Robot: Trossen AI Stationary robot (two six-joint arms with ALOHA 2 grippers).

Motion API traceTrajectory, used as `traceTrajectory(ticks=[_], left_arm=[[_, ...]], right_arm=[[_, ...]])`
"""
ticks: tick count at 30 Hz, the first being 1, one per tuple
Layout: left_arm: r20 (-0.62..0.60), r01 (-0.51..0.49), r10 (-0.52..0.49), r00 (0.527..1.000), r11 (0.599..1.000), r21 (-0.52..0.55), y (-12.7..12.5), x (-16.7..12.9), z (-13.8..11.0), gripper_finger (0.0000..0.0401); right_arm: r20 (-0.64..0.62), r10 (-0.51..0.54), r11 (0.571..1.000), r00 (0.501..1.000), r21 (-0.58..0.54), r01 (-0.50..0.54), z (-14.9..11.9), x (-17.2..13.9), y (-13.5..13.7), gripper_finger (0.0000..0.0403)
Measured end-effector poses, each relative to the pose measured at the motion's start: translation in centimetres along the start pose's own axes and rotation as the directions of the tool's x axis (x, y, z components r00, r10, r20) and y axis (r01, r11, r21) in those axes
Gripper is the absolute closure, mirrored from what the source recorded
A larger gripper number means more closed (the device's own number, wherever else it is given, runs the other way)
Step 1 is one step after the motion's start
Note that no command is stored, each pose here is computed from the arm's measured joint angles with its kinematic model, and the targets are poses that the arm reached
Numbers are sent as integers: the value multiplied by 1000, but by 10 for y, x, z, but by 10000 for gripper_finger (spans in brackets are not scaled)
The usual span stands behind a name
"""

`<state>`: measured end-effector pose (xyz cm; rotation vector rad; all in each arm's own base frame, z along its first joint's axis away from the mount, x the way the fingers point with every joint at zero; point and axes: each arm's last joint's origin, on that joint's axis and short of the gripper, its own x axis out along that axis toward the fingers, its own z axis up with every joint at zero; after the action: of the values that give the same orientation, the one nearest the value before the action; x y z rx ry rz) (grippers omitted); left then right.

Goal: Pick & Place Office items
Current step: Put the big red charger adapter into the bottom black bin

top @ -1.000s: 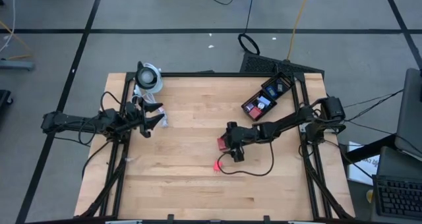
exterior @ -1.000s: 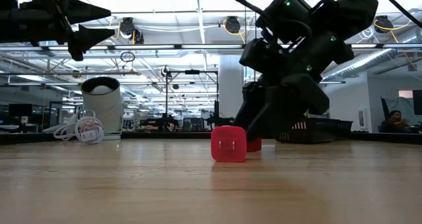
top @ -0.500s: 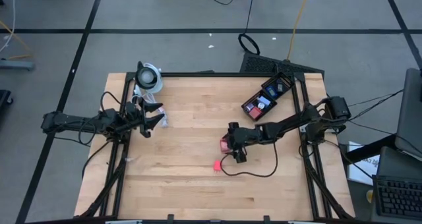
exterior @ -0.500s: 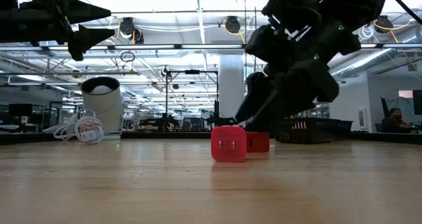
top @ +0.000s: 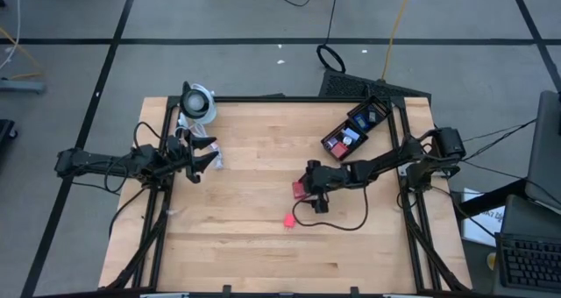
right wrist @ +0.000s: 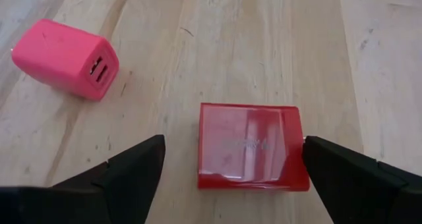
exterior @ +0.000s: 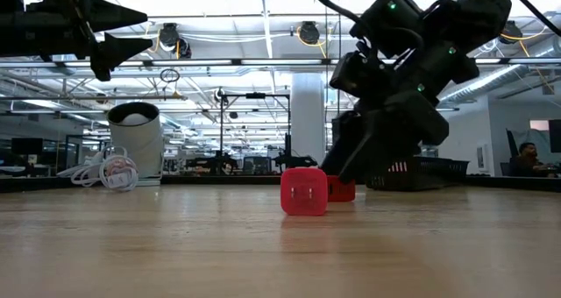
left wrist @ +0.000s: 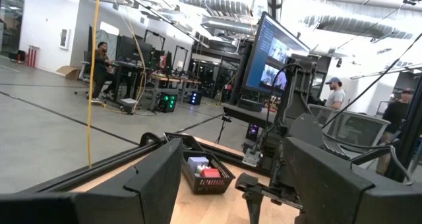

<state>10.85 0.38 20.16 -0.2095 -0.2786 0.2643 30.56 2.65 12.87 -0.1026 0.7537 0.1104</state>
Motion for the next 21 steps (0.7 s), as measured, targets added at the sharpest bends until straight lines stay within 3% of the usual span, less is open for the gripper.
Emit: traceTrajectory(ticks=[10,21], left_arm=[[0,0,0,1000,1000,0,0,0,0,134],[0,0,0,1000,1000,0,0,0,0,134]], right_arm=[[53,-50,998,997,47,48,-13,-1,0,77],[44,-107,992,993,71,103,-15,0,-2,49]])
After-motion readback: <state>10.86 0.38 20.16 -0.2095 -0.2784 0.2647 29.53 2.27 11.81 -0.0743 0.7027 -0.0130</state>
